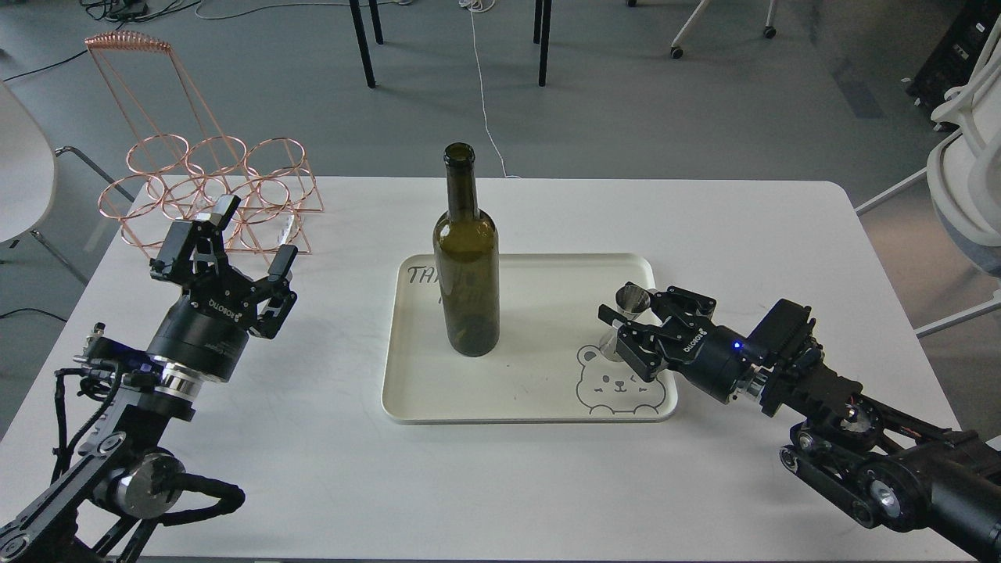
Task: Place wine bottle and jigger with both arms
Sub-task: 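Reach the right gripper down to the metal jigger on the tray, then grasp the jigger with the right gripper and lift it off the tray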
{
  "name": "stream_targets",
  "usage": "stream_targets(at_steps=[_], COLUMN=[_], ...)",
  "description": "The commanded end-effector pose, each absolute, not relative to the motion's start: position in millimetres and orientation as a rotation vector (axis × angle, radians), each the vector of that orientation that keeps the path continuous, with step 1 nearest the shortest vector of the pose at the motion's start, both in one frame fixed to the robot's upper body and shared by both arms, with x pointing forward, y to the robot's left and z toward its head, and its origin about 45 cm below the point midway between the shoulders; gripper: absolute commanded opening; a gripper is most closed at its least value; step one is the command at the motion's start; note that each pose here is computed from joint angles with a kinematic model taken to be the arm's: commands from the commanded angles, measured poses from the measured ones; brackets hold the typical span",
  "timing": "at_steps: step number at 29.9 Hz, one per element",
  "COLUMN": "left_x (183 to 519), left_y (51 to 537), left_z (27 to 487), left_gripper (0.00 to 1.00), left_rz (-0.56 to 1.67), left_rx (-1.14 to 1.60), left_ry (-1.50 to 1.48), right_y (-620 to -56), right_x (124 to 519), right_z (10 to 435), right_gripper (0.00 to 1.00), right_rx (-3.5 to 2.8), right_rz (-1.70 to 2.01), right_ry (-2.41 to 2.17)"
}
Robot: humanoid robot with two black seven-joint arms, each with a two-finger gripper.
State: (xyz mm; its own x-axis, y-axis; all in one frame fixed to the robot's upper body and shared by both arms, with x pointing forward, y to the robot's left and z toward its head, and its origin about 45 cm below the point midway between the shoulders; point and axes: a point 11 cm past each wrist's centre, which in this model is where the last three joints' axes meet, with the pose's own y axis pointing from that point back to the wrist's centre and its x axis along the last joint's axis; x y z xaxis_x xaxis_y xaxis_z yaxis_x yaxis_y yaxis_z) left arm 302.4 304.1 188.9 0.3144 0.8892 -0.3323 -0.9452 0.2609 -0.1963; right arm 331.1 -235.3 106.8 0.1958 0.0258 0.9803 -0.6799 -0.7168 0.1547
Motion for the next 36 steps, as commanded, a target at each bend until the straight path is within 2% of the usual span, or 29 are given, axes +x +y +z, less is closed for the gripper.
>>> stream_targets(at_steps=[1,8,12,18,24,36], left_x=[302,303,303,303,303,303], left_y=[304,304,304,303,299,297], left_z=[189,190,191,192,193,197], left_gripper=[0.99,0.99,0.99,0.99,0.99,0.99], left_rz=[1.249,1.248,1.246,1.241,1.232,1.218], left_rx=[-0.390,-0.392,-0.390,-0.393,-0.396,-0.404], left_ry=[0.167,0.164,0.160,0.161,0.163,0.154], right_y=[-235,-249,-278,-336,-379,-411], right_x=[333,340,355,361,354,347], right_z=[109,124,149,165,156,134], right_gripper=[0.18,0.17,0.17,0.17,0.17,0.19], right_rx=[1.893,1.861,1.790,1.726,1.671,1.614], right_rz=[1.575,1.591,1.595,1.465,1.335,1.197], right_ry=[-0.616,-0.660,-0.762,-0.919,-0.983,-1.041])
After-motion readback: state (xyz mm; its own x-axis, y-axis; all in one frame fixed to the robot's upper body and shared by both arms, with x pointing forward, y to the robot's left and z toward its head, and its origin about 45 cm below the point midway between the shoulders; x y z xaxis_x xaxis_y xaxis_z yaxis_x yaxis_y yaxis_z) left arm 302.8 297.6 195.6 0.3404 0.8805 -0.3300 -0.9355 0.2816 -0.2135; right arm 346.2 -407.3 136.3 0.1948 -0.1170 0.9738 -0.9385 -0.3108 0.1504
